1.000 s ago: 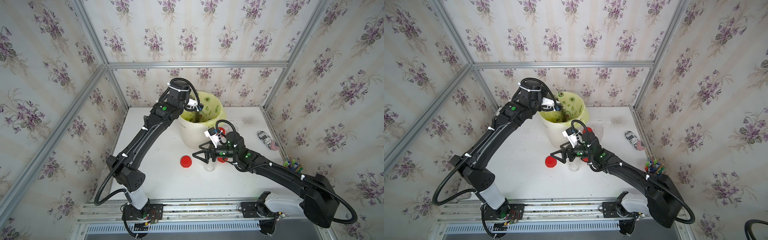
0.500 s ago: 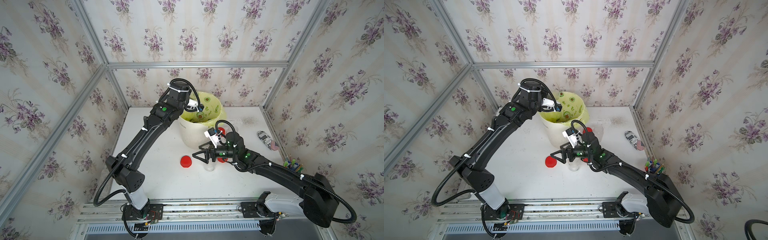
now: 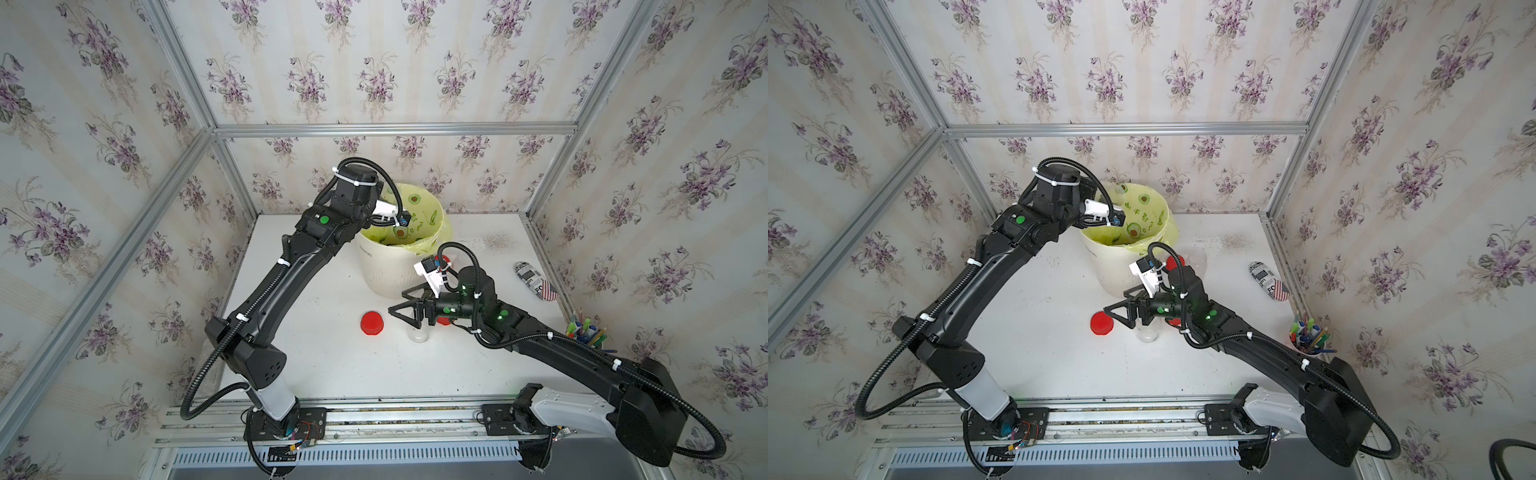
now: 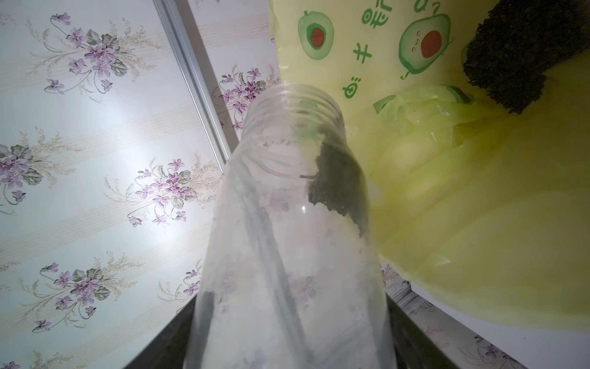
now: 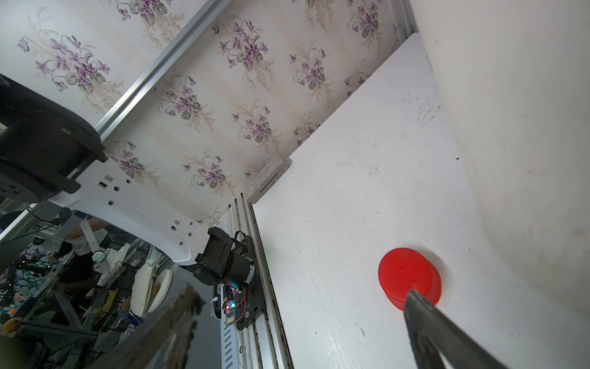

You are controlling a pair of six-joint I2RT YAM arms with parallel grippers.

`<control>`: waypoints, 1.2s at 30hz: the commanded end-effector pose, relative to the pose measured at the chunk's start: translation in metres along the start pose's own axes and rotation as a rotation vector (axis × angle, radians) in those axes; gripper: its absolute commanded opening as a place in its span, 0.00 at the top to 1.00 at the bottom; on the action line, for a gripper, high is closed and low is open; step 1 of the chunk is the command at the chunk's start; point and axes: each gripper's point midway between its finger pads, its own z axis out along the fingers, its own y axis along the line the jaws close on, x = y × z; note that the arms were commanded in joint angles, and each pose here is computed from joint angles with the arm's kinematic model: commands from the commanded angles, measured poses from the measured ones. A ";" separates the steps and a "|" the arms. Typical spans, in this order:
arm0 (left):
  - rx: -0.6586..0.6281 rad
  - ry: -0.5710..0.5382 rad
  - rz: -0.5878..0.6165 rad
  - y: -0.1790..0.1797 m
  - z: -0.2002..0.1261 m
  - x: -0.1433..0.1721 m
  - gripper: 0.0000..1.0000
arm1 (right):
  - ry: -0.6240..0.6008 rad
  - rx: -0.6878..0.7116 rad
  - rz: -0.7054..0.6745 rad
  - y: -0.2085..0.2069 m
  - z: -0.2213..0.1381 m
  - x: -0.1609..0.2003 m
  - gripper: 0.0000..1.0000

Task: Empty moldy tea leaves from jars
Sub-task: Pour the moldy tea leaves from the jar into the trash bin.

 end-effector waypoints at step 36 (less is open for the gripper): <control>0.087 -0.080 -0.048 -0.015 -0.014 -0.018 0.25 | -0.033 0.047 0.037 -0.004 -0.009 -0.002 0.02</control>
